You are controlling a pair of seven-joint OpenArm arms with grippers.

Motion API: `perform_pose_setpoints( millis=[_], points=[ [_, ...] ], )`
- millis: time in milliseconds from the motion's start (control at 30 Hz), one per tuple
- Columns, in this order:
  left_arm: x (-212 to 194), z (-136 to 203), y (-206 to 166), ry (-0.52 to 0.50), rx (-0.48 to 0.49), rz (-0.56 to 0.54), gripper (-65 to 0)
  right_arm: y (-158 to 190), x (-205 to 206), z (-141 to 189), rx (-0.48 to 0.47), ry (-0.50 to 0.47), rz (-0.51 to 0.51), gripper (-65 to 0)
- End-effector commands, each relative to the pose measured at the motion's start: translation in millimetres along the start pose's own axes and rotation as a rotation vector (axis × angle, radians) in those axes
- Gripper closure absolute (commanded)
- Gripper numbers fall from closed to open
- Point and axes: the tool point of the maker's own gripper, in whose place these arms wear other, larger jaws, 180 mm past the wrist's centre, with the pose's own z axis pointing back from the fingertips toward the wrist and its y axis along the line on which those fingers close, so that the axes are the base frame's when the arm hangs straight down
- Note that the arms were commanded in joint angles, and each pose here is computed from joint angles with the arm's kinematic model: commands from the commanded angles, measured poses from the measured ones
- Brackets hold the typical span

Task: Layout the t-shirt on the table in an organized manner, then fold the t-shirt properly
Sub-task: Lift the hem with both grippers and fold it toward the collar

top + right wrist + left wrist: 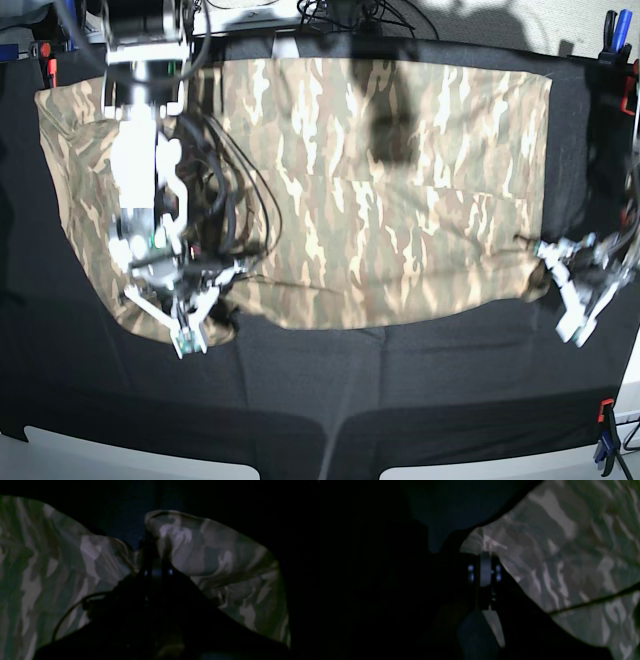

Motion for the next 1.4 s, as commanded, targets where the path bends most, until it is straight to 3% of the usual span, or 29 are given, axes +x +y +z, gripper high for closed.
perform_pose_setpoints(
  millis=[0,400,700,833,933,1067,1167,1267,1367],
  points=[
    [20.5,13.6,6.7,-0.065,0.018,-0.016,0.0,-7.3,19.7,7.1,-0.019,-0.064,0.006,0.0],
    [-14.7,40.1,-48.0,-0.049,-0.05,-0.093,0.0,14.1,-38.0,19.4,0.015,0.052,0.01,0.0],
    [-39.2,37.7,-56.7,-0.009,-0.065,-0.076,0.0,17.4,-55.5,21.3,0.021,0.115,0.01,-0.2],
    [-39.3,37.7,-56.5,-0.009,-0.065,-0.076,0.0,9.4,-58.7,21.7,-0.017,0.132,0.045,-24.8],
    [-39.2,37.8,-56.4,-0.009,-0.064,-0.076,0.0,9.0,-64.4,23.2,-0.015,0.176,0.046,-26.5],
    [-39.1,37.7,-56.7,-0.01,-0.065,-0.076,0.0,37.1,-41.7,33.8,0.174,0.082,0.109,-26.5],
    [-39.2,37.7,-56.7,-0.009,-0.065,-0.076,0.0,45.2,-12.2,52.1,0.248,-0.03,0.16,-26.5],
    [-39.2,37.7,-56.7,-0.009,-0.065,-0.076,0.0,43.5,17.1,73.1,0.265,-0.138,0.207,-26.5],
    [-39.1,37.7,-56.8,-0.01,-0.066,-0.076,0.0,24.2,35.0,77.6,0.212,-0.193,0.263,-26.4]
  ],
)
